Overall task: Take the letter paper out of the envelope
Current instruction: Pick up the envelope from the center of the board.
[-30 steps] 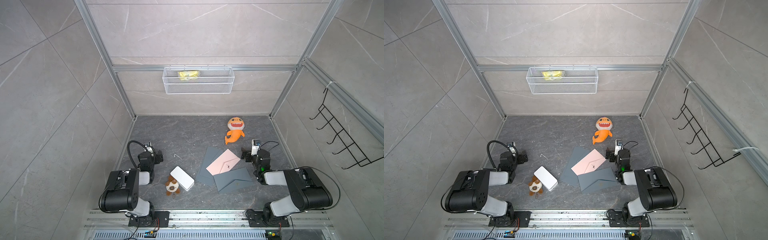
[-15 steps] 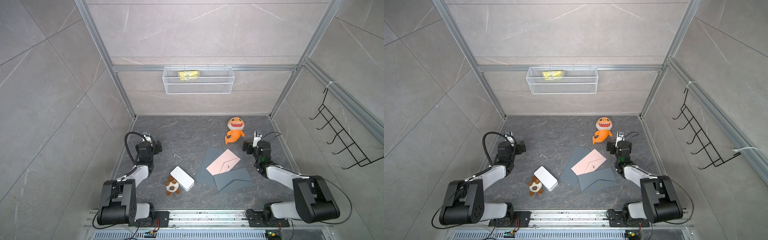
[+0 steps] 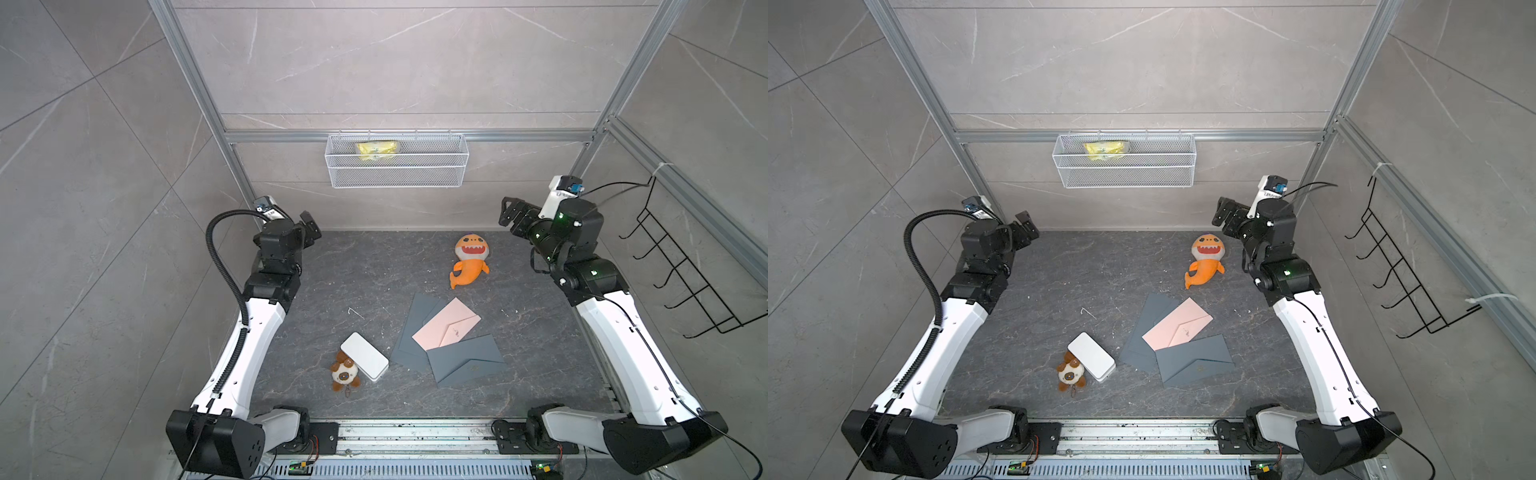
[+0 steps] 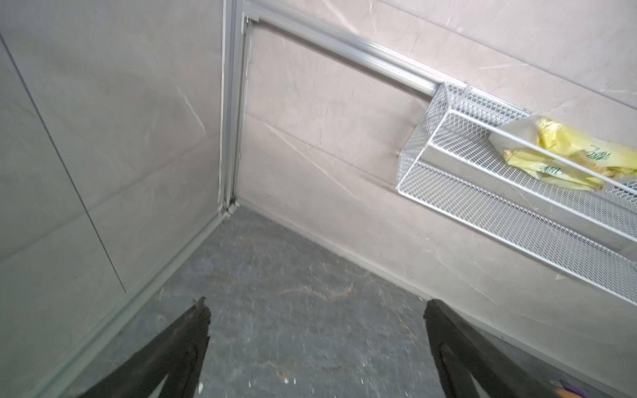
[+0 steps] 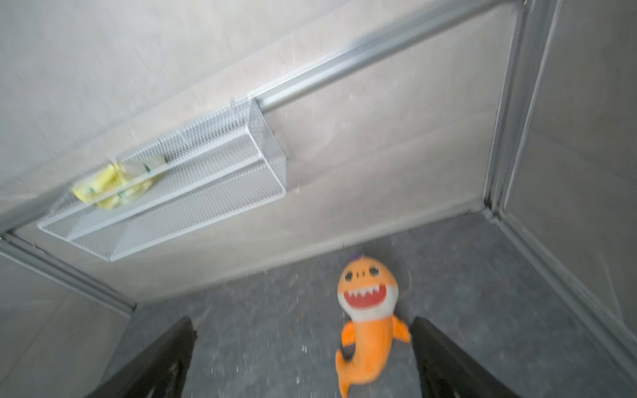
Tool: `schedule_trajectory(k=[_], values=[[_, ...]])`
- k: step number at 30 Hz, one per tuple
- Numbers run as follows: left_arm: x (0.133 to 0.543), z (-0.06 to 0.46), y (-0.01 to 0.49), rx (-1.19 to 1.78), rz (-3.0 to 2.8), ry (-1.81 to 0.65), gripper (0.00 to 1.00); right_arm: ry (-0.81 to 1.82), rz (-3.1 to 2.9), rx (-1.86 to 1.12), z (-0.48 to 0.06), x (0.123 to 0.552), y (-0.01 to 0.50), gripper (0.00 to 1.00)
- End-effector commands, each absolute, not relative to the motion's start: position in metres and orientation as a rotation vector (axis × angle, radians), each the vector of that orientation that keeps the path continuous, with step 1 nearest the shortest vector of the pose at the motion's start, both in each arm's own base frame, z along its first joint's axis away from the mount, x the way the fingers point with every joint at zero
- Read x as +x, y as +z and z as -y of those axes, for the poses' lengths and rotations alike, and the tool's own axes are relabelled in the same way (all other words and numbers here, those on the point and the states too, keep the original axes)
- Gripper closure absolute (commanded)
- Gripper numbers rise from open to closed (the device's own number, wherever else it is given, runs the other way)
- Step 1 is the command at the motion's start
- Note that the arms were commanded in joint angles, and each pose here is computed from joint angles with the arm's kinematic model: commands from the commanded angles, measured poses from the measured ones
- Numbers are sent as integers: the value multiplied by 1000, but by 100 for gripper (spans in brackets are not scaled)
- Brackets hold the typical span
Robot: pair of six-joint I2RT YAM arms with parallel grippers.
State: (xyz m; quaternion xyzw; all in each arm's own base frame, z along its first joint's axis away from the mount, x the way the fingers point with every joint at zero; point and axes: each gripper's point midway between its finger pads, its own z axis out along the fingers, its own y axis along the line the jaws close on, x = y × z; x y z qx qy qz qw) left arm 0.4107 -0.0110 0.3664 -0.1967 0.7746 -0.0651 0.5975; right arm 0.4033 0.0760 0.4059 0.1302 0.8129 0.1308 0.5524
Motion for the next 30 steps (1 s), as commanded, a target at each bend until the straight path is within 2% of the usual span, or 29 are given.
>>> schedule_trajectory(k=[1, 5, 9, 12, 17, 23, 30], values=[[397, 62, 301, -443, -2105, -393, 0, 131, -2390, 414, -81, 351, 312, 4], [376, 110, 267, -305, -2266, -501, 1, 76, -2514, 483, -94, 300, 284, 10], [345, 170, 238, -72, -2387, -599, 6, 64, -2637, 674, -97, 251, 245, 14], [315, 210, 213, 111, -2479, -658, 9, 89, -2737, 778, -107, 227, 210, 18], [268, 251, 182, 305, -2553, -798, 15, 56, -2869, 972, -113, 197, 157, 18], [214, 285, 151, 535, -2622, -834, 19, 145, -2890, 1205, -126, 180, 106, 20], [183, 308, 129, 642, -2655, -815, 21, 249, -2917, 1313, -150, 188, 73, 20]])
